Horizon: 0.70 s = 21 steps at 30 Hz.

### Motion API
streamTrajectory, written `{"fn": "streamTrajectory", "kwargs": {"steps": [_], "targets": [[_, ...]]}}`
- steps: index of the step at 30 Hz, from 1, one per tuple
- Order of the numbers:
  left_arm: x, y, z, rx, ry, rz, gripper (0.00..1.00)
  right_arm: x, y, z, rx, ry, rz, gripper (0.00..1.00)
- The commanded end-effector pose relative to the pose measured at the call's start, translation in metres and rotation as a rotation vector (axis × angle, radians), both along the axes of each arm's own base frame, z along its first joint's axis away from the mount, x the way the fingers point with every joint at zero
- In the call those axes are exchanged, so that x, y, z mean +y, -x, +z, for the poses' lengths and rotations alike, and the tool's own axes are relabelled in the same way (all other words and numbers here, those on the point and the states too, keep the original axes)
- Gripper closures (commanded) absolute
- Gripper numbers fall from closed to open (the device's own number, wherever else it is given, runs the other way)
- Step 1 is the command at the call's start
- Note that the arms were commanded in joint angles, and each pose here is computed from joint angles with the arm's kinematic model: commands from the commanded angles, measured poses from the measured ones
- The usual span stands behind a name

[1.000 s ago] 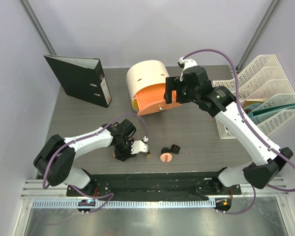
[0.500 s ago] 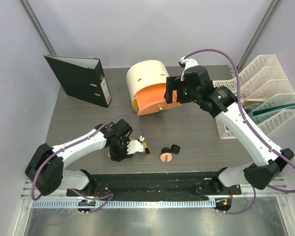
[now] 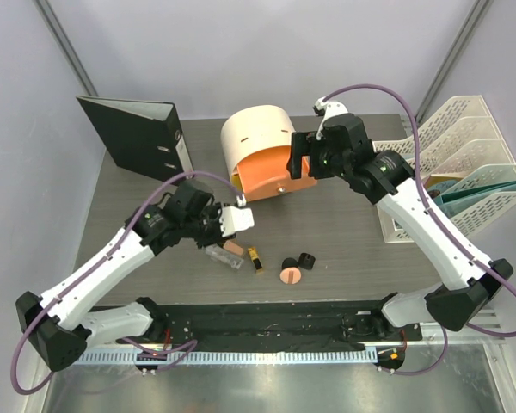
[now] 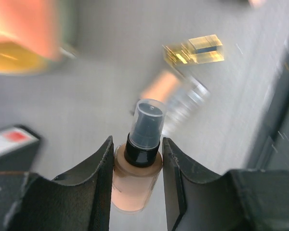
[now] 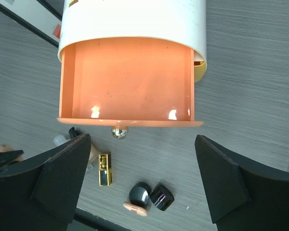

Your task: Organize the makeup

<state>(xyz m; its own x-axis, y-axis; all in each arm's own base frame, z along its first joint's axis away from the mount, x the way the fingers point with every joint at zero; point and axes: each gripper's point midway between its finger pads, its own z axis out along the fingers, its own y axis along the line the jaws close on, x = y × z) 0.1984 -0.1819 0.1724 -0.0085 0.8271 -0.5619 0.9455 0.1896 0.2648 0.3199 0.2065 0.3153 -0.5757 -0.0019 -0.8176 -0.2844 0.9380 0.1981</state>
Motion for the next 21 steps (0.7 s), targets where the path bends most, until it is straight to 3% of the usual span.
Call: {"fn": "streamTrajectory", "kwargs": {"steps": [1,6,11,21], "targets": [[-0.033,-0.053,0.069,-0.194,0.158,0.036,1.00,0.000,-0.016,0.017,-0.054,-0.045,-0.027,0.05],[-0.062,-0.103,0.125,-0.310,0.272,0.034,1.00,-0.009,-0.026,0.020,-0.058,-0.056,-0.069,0.05],[-0.092,-0.146,0.140,-0.341,0.319,0.019,1.00,-0.021,-0.031,0.020,-0.051,-0.066,-0.099,0.06],[-0.129,-0.181,0.166,-0.354,0.403,-0.018,1.00,-0.032,-0.034,0.017,-0.037,-0.069,-0.103,0.06]]}}
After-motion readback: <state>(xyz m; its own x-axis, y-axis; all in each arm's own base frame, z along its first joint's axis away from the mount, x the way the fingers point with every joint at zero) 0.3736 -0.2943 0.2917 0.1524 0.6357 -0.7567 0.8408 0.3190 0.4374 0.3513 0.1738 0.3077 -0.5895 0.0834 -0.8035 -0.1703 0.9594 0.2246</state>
